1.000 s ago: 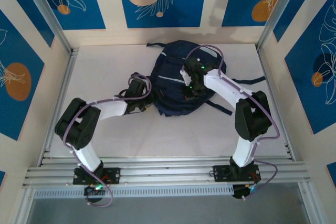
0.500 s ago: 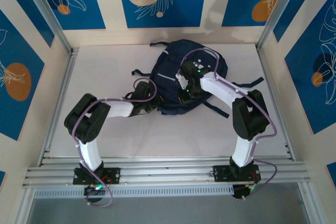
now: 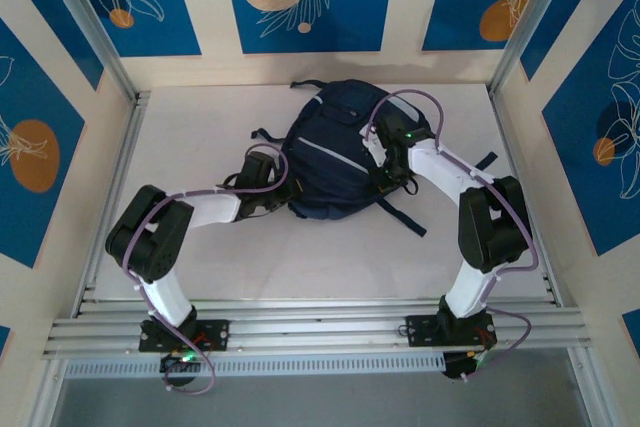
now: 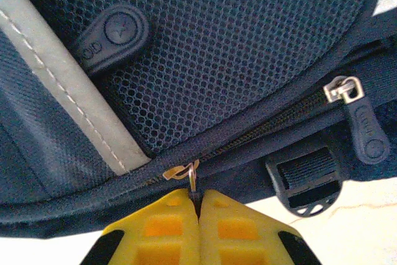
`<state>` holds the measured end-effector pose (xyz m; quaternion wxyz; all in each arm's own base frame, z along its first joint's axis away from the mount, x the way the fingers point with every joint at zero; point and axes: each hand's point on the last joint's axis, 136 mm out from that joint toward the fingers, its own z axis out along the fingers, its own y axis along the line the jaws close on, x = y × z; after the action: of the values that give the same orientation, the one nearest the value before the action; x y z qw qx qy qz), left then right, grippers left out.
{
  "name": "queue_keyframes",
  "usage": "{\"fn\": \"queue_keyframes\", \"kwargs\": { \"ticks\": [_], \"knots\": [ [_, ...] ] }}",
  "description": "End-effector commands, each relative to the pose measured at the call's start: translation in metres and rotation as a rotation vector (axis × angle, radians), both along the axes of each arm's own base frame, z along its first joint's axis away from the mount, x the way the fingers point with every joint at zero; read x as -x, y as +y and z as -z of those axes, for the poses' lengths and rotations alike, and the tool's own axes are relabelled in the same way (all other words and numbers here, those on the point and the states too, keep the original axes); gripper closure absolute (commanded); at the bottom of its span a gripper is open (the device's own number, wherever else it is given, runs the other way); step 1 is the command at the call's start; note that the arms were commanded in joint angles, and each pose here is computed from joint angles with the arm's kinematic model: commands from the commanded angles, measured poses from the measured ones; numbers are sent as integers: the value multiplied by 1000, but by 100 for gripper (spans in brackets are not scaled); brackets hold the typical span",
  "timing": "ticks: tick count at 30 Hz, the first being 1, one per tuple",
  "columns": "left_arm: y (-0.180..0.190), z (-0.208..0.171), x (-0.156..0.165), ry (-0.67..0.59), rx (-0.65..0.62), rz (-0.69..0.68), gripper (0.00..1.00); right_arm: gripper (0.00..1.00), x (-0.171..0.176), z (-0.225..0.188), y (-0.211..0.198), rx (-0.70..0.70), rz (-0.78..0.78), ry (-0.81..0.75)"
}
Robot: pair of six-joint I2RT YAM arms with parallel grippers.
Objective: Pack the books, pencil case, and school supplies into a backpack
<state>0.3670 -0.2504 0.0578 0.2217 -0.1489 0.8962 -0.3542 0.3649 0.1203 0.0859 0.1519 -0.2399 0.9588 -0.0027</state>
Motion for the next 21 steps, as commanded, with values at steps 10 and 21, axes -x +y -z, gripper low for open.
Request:
{"fn": "queue_keyframes", "kwargs": {
  "ticks": [10,21],
  "knots": [
    [7,-31,5,-55,-84,141,9,22,-22,-48,-14,-209,151,-337],
    [141,-83,17,-235,-791,-5,0,0,-41,-28,-96,-289,469,-644]
  ]
}}
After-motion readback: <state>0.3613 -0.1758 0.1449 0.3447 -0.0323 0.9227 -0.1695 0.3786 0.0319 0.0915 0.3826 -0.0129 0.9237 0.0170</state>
